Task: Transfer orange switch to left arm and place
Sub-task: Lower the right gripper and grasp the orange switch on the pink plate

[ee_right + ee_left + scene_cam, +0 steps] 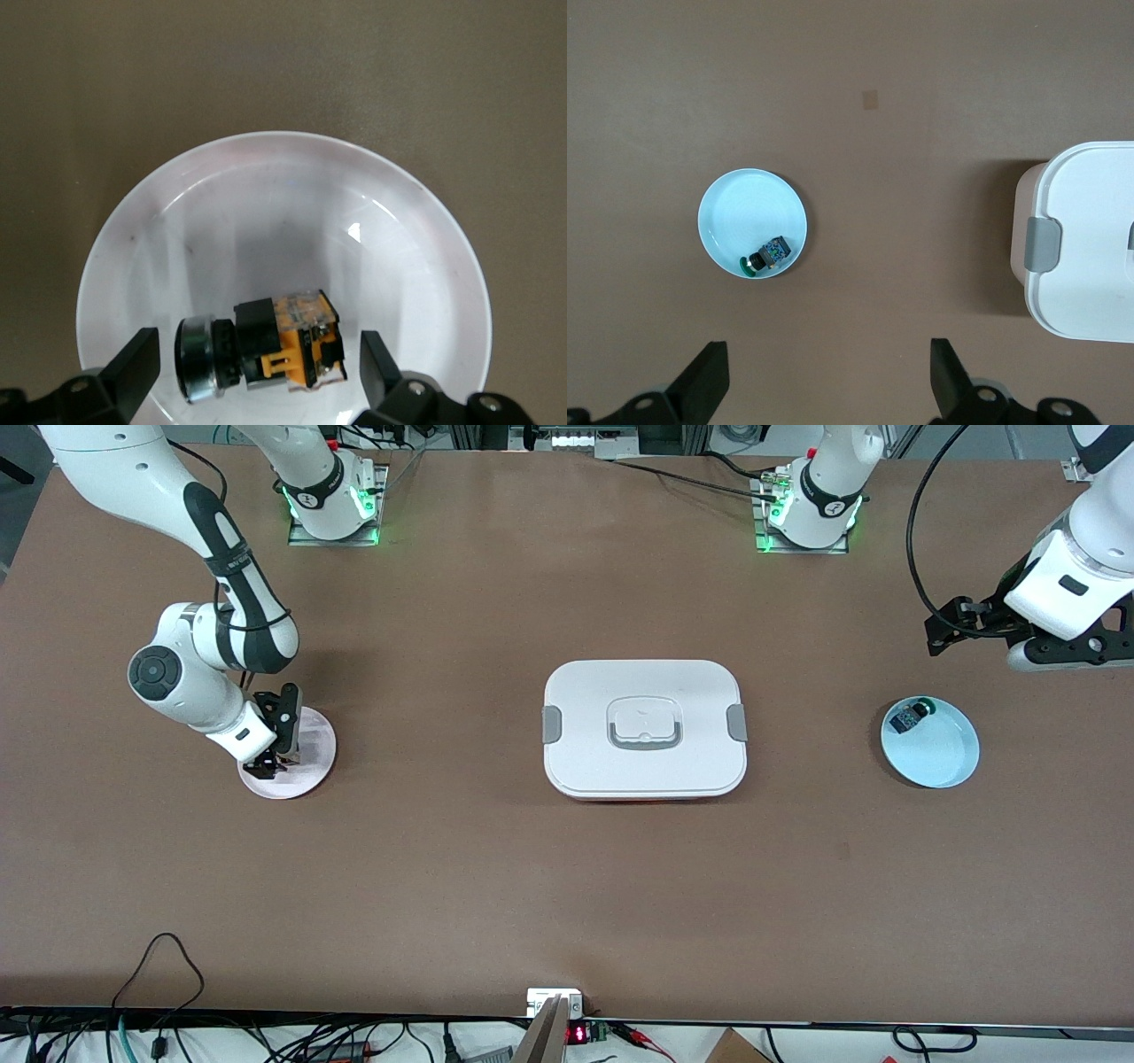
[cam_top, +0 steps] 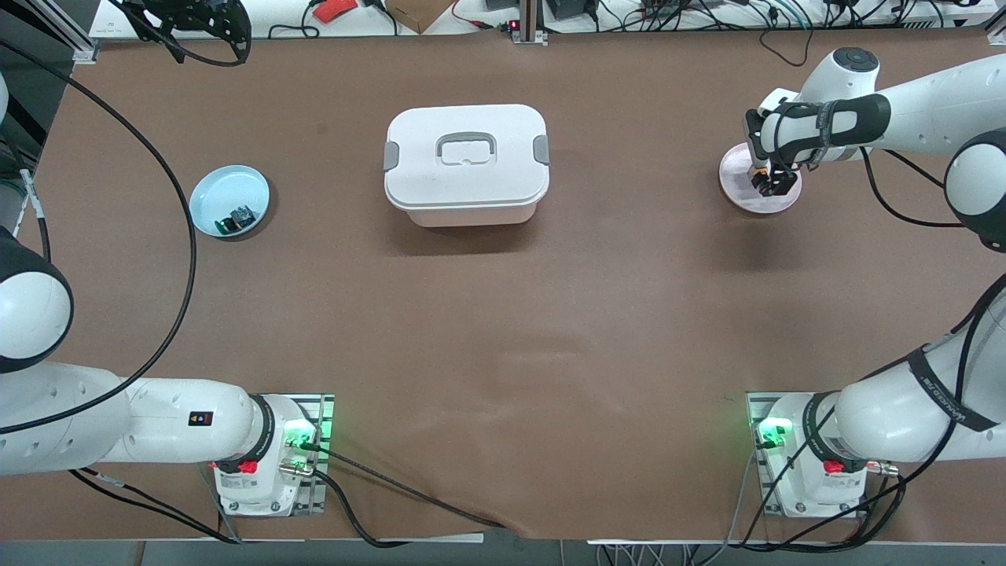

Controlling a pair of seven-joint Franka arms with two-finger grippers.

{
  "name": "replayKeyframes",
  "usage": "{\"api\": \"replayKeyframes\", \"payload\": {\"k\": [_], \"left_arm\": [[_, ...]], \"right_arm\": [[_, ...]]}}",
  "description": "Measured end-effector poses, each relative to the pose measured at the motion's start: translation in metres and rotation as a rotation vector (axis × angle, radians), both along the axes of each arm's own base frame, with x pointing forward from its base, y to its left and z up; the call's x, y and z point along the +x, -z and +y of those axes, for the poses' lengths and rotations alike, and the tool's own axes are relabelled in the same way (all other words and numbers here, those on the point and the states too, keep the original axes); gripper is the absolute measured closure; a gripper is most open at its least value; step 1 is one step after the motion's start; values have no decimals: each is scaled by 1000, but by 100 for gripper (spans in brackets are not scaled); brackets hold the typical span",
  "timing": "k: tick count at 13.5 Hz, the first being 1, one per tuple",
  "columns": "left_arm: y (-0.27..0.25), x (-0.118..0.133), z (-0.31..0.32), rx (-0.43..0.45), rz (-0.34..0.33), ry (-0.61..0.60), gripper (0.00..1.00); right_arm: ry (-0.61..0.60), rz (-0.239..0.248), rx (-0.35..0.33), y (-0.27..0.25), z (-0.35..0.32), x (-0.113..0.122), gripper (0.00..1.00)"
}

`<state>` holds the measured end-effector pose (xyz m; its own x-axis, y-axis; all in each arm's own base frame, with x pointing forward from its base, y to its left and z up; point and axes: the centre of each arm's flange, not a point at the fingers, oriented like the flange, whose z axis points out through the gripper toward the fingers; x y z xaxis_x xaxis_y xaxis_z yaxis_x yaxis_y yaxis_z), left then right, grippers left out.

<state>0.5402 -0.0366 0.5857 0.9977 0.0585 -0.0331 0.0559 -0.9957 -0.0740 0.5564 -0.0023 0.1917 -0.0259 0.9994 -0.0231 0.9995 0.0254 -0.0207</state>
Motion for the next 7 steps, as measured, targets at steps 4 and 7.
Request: {"api": "replayKeyframes", "payload": {"k": [4, 7], "left_arm": [[0, 0, 0, 0, 0, 0, 0], [0, 0, 0, 0, 0, 0, 0]], "right_arm": [[1, -3, 0, 4, 0, 0, 10], [1, -5, 0, 3, 0, 0, 24]]}}
